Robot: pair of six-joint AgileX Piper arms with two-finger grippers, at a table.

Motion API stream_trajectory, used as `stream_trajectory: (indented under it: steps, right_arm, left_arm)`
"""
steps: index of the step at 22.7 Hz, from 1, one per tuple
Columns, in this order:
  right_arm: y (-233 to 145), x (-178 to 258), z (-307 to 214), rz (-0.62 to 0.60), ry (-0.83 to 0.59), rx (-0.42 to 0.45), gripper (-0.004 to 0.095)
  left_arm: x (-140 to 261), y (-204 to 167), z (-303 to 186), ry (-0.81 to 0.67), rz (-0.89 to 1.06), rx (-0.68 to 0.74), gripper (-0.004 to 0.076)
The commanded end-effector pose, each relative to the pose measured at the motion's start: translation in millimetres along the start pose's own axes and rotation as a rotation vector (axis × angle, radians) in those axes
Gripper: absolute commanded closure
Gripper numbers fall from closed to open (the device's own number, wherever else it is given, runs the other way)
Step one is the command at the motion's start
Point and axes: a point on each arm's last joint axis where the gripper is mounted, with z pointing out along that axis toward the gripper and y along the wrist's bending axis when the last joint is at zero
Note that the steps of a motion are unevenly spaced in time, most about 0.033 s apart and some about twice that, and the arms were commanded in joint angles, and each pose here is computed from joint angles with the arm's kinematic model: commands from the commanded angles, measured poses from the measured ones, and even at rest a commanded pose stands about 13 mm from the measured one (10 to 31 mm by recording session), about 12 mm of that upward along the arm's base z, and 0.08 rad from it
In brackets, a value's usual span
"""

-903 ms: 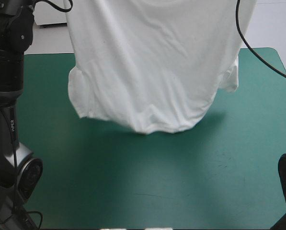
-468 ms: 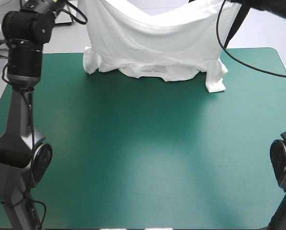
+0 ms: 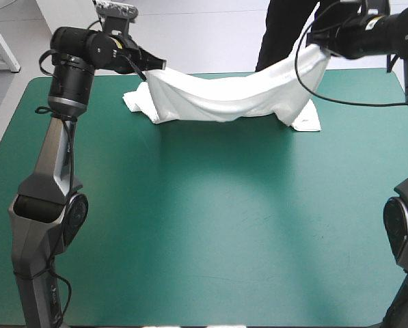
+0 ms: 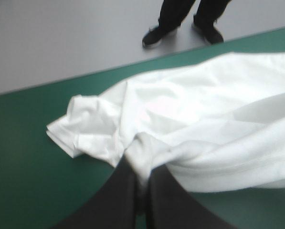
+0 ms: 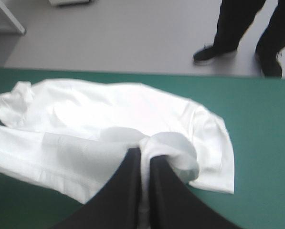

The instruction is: Fold the cloth

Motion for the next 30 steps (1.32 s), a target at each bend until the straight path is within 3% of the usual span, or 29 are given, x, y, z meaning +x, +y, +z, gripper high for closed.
stream_trajectory:
  steps: [1, 5, 11, 21, 30]
  right_arm:
    - [0.9, 26.1, -2.1, 0.017, 0.112, 0.008, 0.0906]
    - [-14.7, 87.7, 29.3, 0.075, 0.358, 0.047, 0.0906]
    - [-20.3, 141.2, 38.2, 0.106, 0.497, 0.05, 0.0907]
    - [-11.3, 256.3, -6.7, 0.12, 0.717, 0.049, 0.0906]
    - [3.7, 298.0, -47.9, 0.108, 0.787, 0.057, 0.0906]
  left_arm:
    - [7.6, 0.2, -8.7, 0.054, -0.053, -0.004, 0.0746]
    - [46.3, -2.2, 19.1, 0.253, -0.06, 0.007, 0.0746]
    - [104.3, -6.8, 24.7, 0.382, -0.083, 0.038, 0.0746]
    - [247.4, -19.0, -47.1, 0.607, -0.105, 0.112, 0.0746]
    - [308.7, -28.7, -98.3, 0.706, -0.152, 0.18, 0.0746]
